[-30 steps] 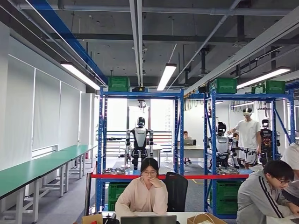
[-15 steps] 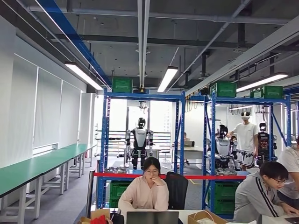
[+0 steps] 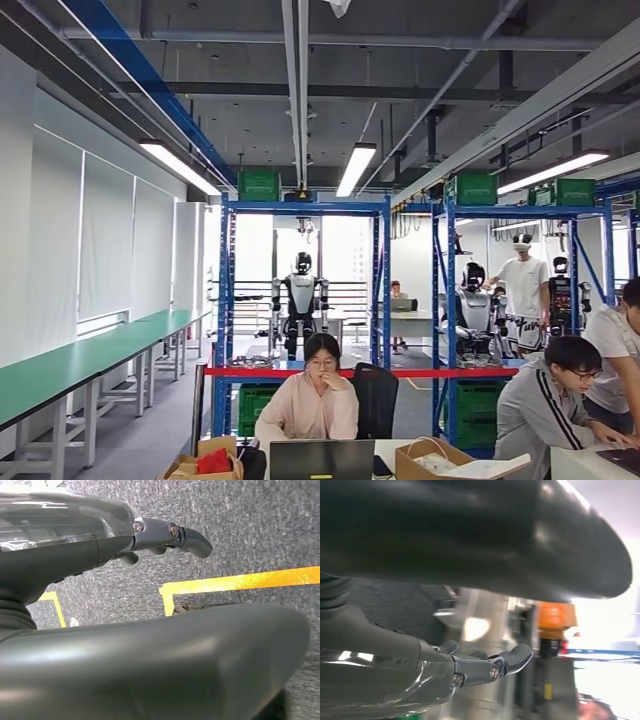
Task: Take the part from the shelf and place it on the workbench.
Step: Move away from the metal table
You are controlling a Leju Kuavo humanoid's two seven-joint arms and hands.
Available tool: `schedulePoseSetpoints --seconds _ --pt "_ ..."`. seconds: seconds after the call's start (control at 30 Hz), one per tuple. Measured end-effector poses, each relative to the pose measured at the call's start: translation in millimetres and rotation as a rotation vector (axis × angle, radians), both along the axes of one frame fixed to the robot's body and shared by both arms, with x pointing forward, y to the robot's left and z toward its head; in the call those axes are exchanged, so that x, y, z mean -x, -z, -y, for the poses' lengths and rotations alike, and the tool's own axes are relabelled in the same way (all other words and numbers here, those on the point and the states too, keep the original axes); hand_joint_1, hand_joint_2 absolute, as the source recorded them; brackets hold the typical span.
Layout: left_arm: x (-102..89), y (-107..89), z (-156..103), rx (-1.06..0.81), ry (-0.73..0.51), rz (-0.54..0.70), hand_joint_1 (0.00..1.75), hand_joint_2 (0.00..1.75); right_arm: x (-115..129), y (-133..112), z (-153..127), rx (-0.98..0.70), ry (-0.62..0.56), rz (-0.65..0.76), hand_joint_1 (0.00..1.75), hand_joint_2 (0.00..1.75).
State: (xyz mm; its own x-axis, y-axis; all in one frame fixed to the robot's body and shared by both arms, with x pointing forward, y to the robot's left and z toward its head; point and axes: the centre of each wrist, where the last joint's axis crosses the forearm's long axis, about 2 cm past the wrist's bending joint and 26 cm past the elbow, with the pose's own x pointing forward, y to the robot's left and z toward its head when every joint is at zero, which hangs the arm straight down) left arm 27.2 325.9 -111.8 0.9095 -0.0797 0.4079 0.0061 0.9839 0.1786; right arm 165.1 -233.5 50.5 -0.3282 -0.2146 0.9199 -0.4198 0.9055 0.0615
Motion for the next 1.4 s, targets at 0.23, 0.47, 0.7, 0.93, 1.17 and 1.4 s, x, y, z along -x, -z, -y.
schedulePoseSetpoints --seconds 0.23,0.47,0.7,0.93,1.17,1.4 --pt "-1.1 0.2 5.2 0.007 0.001 0.001 0.0 0.0 11.5 73.5 13.8 0.194 0.08 -0.282 0.0 0.0" --pt "-0.8 0.3 6.2 0.012 0.01 -0.001 0.0 0.0 66.4 143.1 37.0 0.431 0.184 -0.824 0.0 0.0" --pt "-1.8 0.2 5.8 0.016 0.033 -0.007 0.0 0.0 107.9 159.1 45.6 0.503 0.218 -1.393 0.0 0.0" --pt "-3.8 0.0 4.9 0.017 0.085 -0.008 0.0 0.0 121.9 161.7 43.3 0.454 0.235 -1.771 0.0 0.0" --pt "-7.7 -0.4 3.8 0.015 0.087 0.001 0.0 0.0 125.6 162.0 36.0 0.398 0.225 -1.82 0.0 0.0" --pt "-6.6 -0.3 3.9 0.015 0.082 0.006 0.0 0.0 128.2 162.2 33.9 0.397 0.206 -1.822 0.0 0.0"
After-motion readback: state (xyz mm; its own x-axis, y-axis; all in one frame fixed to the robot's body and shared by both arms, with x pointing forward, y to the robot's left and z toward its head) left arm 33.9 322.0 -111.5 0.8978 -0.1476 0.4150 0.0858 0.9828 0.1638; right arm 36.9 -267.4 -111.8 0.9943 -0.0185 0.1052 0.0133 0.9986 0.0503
